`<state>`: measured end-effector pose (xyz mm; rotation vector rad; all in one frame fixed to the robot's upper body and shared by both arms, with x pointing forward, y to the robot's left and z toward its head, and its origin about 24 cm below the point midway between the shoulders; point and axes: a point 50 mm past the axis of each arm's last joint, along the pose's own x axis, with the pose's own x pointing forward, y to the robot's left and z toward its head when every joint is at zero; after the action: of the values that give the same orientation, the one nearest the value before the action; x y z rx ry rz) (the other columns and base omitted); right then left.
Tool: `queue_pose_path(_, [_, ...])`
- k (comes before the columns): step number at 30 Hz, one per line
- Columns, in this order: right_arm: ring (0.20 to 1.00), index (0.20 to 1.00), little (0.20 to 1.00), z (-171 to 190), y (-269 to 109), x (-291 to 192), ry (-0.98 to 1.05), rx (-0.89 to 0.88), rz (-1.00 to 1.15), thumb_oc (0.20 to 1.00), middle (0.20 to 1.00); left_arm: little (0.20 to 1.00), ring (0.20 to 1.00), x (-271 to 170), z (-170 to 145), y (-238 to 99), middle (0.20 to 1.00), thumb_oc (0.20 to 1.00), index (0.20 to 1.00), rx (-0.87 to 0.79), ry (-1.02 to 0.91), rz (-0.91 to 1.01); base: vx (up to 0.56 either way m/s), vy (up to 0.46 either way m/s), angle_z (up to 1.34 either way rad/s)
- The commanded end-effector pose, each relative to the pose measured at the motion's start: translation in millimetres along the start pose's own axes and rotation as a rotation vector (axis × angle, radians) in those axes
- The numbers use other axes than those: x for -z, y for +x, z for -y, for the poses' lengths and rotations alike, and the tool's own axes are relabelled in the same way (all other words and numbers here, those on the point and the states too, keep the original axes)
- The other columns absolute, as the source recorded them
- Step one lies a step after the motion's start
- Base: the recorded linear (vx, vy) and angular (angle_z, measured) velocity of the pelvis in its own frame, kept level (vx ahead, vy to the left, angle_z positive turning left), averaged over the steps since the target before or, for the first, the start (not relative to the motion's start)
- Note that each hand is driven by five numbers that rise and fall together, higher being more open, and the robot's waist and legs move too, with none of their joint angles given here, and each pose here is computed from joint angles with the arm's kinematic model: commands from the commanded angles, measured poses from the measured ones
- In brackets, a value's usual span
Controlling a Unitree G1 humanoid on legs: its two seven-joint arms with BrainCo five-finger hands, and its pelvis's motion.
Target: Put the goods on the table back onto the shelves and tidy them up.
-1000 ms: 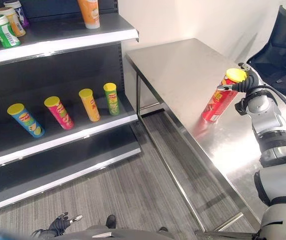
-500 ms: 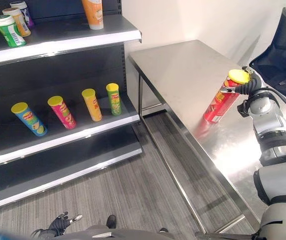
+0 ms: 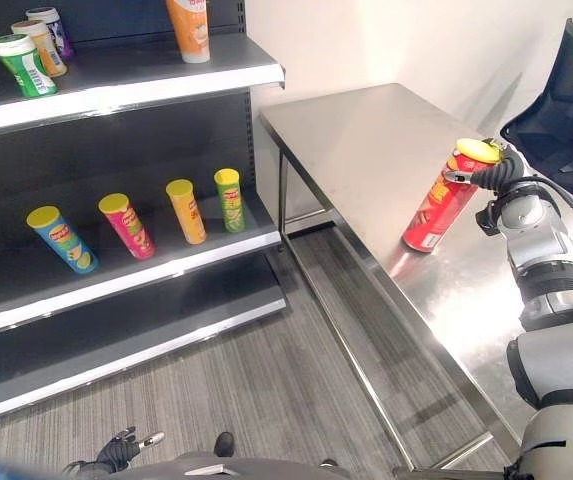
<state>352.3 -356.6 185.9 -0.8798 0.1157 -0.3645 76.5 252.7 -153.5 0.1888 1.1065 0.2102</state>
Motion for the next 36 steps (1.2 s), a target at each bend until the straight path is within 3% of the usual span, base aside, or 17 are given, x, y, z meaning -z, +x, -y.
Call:
queue_pose_path(1, [0.2,0.2,0.2,25.5,4.8,-38.9,-0.016,0.087,0.141,0.2,0.2,1.0,1.0,-28.0,-22.8,6.4,1.0,1.0,1.0,-0.049,0.029,0.064,0.0,0.0,0.0])
queue_pose_path(8, [0.2,0.2,0.2,29.9,-59.4,-104.1,0.137,0.143,0.694,0.2,0.2,1.0,1.0,-36.5,-20.6,8.6,1.0,1.0,1.0,-0.069,-0.014,0.084,-0.04,-0.043,-0.03])
queue_pose_path(15, [0.2,0.2,0.2,22.8,-101.1,-143.9,0.138,0.072,0.982,0.2,0.2,1.0,1.0,-50.1,-13.6,9.8,1.0,1.0,1.0,-0.051,-0.044,0.137,-0.14,-0.147,0.03])
queue_pose_path(18, [0.2,0.2,0.2,26.7,-107.8,-149.5,0.112,0.093,1.02,0.2,0.2,1.0,1.0,-58.1,-3.9,10.2,1.0,1.0,1.0,-0.044,-0.061,0.169,-0.26,-0.046,0.49])
queue_pose_path(21, [0.2,0.2,0.2,33.4,-109.1,-131.7,0.036,0.131,0.968,0.2,0.2,1.0,1.0,-38.2,2.0,4.9,1.0,1.0,1.0,-0.023,-0.055,0.147,-0.19,0.066,1.33])
queue_pose_path(26, [0.2,0.2,0.2,25.9,-111.8,-127.8,0.021,0.109,0.955,0.2,0.2,1.0,1.0,-61.7,21.3,8.9,1.0,1.0,1.0,0.01,-0.079,0.194,-0.09,0.338,0.77])
queue_pose_path(36, [0.2,0.2,0.2,26.6,-117.7,-87.6,0.018,0.187,0.802,0.2,0.2,1.0,1.0,-59.8,16.6,11.0,1.0,1.0,1.0,0.021,0.035,0.163,0.05,0.39,0.5])
